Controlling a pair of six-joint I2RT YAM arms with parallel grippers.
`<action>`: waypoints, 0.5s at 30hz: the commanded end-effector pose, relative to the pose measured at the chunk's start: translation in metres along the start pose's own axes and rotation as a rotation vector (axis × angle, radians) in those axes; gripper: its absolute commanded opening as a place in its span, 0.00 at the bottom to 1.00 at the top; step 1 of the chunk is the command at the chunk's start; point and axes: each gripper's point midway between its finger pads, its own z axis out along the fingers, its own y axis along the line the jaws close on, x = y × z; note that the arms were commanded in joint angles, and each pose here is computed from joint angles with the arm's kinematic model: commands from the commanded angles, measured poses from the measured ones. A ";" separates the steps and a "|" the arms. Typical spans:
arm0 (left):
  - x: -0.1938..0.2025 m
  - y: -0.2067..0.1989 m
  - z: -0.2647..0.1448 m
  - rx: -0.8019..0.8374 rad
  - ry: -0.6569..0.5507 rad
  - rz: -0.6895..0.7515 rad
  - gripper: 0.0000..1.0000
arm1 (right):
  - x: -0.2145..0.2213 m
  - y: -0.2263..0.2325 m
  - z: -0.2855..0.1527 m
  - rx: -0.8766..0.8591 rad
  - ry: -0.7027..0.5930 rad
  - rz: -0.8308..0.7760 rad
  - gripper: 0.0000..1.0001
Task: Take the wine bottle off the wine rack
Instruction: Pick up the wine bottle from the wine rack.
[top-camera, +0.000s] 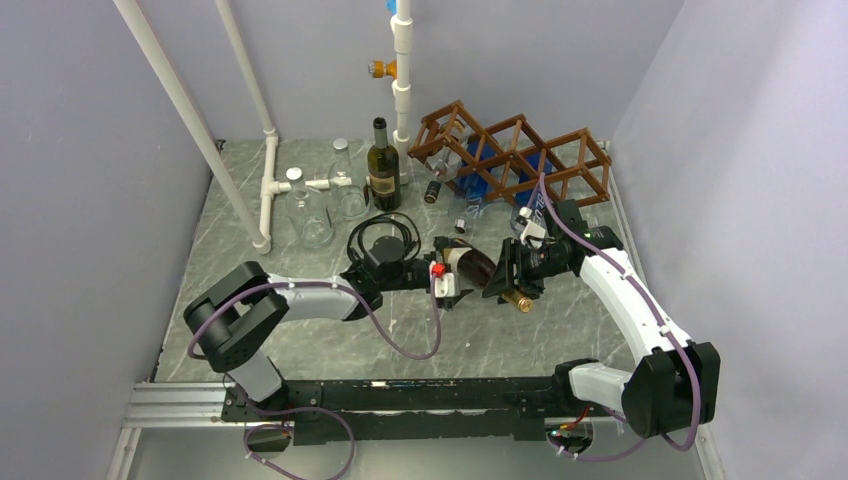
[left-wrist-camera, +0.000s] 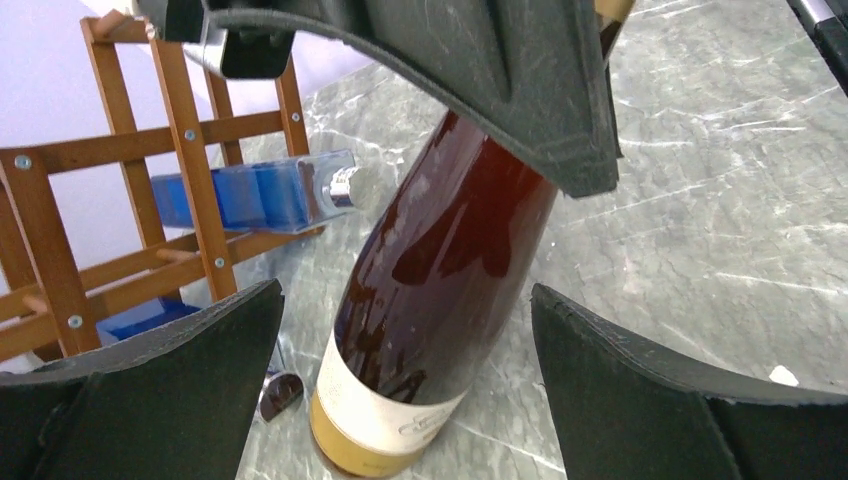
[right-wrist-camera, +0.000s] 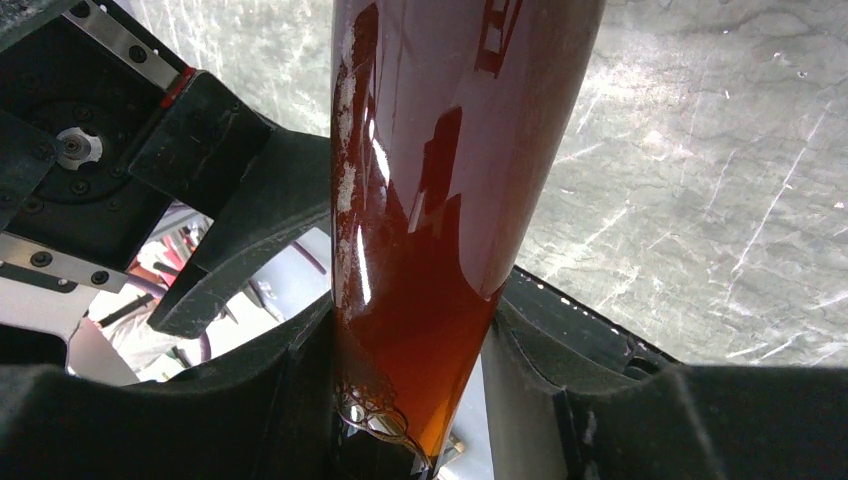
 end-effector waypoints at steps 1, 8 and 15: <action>-0.028 0.011 0.018 0.026 -0.092 0.079 1.00 | -0.027 0.055 -0.023 -0.201 -0.111 -0.209 0.00; -0.017 0.008 0.033 0.079 -0.051 0.102 1.00 | -0.027 0.055 -0.023 -0.198 -0.111 -0.211 0.00; -0.004 0.003 0.042 0.106 -0.021 0.123 1.00 | -0.028 0.057 -0.023 -0.200 -0.108 -0.211 0.00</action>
